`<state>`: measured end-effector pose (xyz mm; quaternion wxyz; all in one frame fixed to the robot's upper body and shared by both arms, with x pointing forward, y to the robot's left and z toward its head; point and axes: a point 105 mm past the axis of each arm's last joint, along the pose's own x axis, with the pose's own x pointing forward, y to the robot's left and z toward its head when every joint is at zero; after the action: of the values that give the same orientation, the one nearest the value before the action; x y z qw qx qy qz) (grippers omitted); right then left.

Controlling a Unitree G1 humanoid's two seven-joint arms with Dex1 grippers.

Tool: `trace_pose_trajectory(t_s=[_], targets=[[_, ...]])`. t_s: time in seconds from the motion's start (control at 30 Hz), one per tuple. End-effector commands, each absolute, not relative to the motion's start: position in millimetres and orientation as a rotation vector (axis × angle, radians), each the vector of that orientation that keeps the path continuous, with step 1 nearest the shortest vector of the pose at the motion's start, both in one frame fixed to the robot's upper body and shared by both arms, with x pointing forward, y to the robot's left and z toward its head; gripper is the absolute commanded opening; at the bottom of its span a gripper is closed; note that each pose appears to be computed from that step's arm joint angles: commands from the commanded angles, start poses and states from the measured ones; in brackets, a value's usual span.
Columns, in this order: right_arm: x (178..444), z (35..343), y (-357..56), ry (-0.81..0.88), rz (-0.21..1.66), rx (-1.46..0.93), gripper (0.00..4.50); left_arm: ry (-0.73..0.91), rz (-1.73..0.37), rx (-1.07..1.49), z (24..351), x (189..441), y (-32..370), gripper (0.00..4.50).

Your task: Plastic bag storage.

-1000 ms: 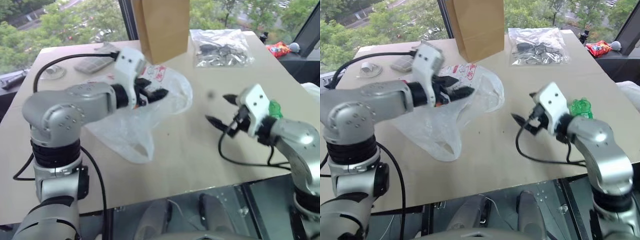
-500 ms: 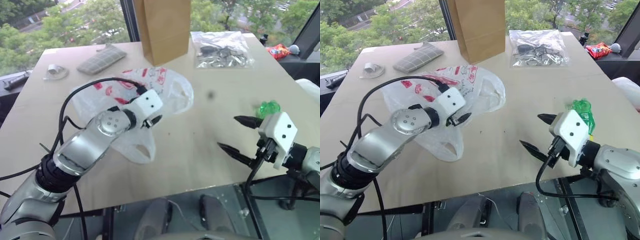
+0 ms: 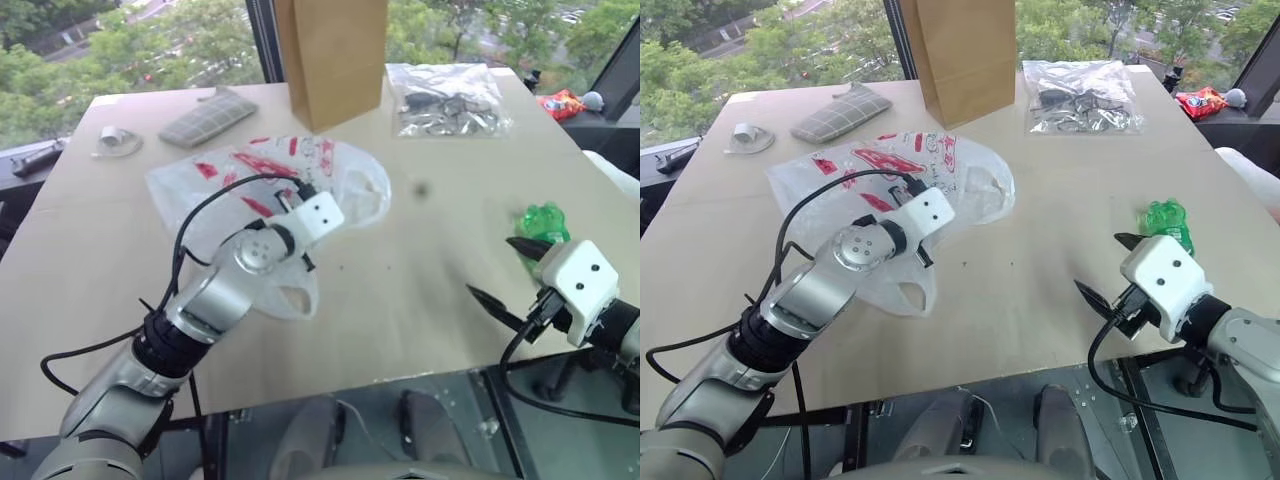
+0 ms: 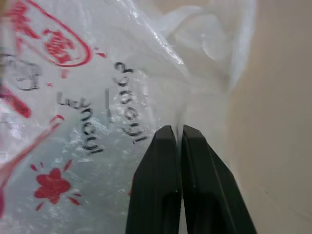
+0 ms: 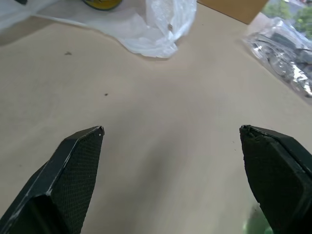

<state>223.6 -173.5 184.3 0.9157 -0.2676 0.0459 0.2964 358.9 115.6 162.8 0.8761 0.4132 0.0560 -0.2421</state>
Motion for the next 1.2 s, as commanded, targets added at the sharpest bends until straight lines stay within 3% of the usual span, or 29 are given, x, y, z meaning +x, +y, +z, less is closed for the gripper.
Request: trace_pose_trajectory(t_s=[0.03, 0.2, 0.37, 0.57, 0.7, 0.9, 1.07, 1.2], targets=[[227, 188, -188, 0.089, 0.522, -0.589, 4.5, 0.014, -0.453, 0.786, 192, 361, 122, 0.04], [243, 180, -225, 0.182, 0.331, -0.6, 4.5, -0.007, -0.415, 0.63, 219, 365, 140, 0.04], [265, 168, -284, 0.389, -0.029, -0.664, 4.5, -0.071, -0.378, 0.585, 257, 367, 156, 0.04], [298, 163, -304, 0.471, -0.168, -0.446, 4.5, -0.099, -0.387, 0.556, 275, 363, 152, 0.04], [324, 160, -296, 0.494, -0.124, -0.164, 4.5, -0.09, -0.378, 0.524, 277, 360, 151, 0.04], [337, 142, -306, 0.592, -0.15, -0.046, 4.5, -0.085, -0.363, 0.51, 279, 357, 150, 0.04], [338, 132, -313, 0.631, -0.145, -0.088, 3.0, -0.078, -0.351, 0.497, 280, 353, 155, 0.0], [337, 145, -305, 0.542, -0.073, -0.157, 2.94, -0.07, -0.33, 0.503, 280, 354, 161, 0.0]])
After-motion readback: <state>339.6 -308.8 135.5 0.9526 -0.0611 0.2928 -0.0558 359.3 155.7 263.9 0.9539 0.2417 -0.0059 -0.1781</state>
